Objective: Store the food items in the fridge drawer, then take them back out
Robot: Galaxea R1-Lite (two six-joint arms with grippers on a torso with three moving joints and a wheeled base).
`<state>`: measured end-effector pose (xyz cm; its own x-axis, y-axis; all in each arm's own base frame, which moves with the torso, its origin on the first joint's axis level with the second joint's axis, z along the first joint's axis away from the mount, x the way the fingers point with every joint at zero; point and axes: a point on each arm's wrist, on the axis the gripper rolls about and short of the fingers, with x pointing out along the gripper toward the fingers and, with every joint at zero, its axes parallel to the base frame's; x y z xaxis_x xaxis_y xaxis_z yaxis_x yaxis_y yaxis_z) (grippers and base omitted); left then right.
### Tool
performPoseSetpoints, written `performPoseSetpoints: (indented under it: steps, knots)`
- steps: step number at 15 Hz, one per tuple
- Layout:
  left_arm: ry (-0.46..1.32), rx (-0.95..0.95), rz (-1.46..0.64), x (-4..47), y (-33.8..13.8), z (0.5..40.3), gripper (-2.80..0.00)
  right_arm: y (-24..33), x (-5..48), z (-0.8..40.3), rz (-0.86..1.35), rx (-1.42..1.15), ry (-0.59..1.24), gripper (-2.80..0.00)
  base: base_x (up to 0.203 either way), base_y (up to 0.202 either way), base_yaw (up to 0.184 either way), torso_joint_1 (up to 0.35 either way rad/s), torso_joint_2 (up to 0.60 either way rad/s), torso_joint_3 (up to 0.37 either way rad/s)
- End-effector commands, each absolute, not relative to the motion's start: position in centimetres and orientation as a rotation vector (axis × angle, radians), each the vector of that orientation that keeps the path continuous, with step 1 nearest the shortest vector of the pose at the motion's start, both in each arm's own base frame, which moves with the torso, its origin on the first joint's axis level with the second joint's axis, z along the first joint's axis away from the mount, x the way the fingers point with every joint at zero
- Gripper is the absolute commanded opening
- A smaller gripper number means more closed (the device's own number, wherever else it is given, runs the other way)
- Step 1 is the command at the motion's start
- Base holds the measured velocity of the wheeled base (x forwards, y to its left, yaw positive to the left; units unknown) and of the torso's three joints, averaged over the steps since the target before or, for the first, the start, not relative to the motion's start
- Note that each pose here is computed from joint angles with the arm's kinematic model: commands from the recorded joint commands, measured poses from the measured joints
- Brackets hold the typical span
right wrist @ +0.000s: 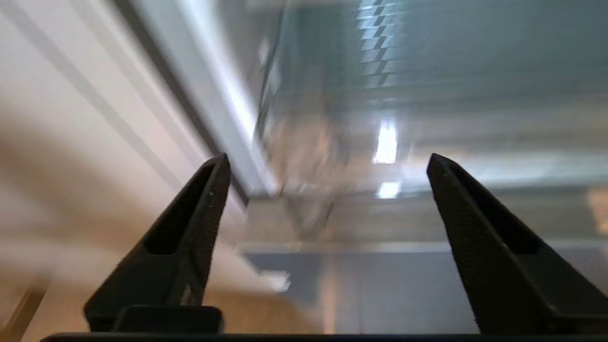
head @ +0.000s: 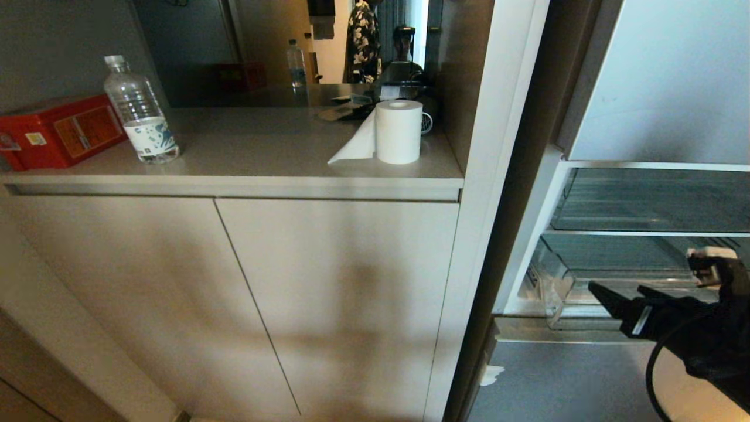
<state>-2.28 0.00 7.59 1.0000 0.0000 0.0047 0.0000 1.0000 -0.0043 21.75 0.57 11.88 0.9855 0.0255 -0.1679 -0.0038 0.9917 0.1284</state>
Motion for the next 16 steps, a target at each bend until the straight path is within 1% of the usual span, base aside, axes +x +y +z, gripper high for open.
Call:
performPoseSetpoints:
  steps: [1,4,6,11,16]
  knots:
    - [-0.003,-0.004,0.000,-2.3,0.0,7.6,-2.80,-0.1,22.1,15.1,-0.012,0.131,0.123,0.00,0.000,0.000,0.000,0.000,0.00,0.000]
    - [-0.003,-0.003,0.000,-2.3,0.0,7.6,-2.80,-0.5,23.8,17.9,-0.029,0.132,0.161,0.00,0.000,0.000,0.000,0.000,0.00,0.000]
    - [-0.003,-0.005,0.000,-2.3,0.0,7.6,-2.80,-0.8,25.3,18.9,-0.042,0.130,0.226,0.00,0.000,0.000,0.000,0.000,0.00,0.000]
    - [-0.003,-0.005,0.000,-2.3,0.0,7.6,-2.80,-2.3,29.0,16.5,-0.085,0.092,0.348,0.00,0.000,0.000,0.000,0.000,0.00,0.000]
    - [-0.003,-0.005,0.000,-2.3,0.0,7.6,-2.80,-2.9,31.5,14.2,-0.096,0.098,0.375,0.00,0.000,0.000,0.000,0.000,0.00,0.000]
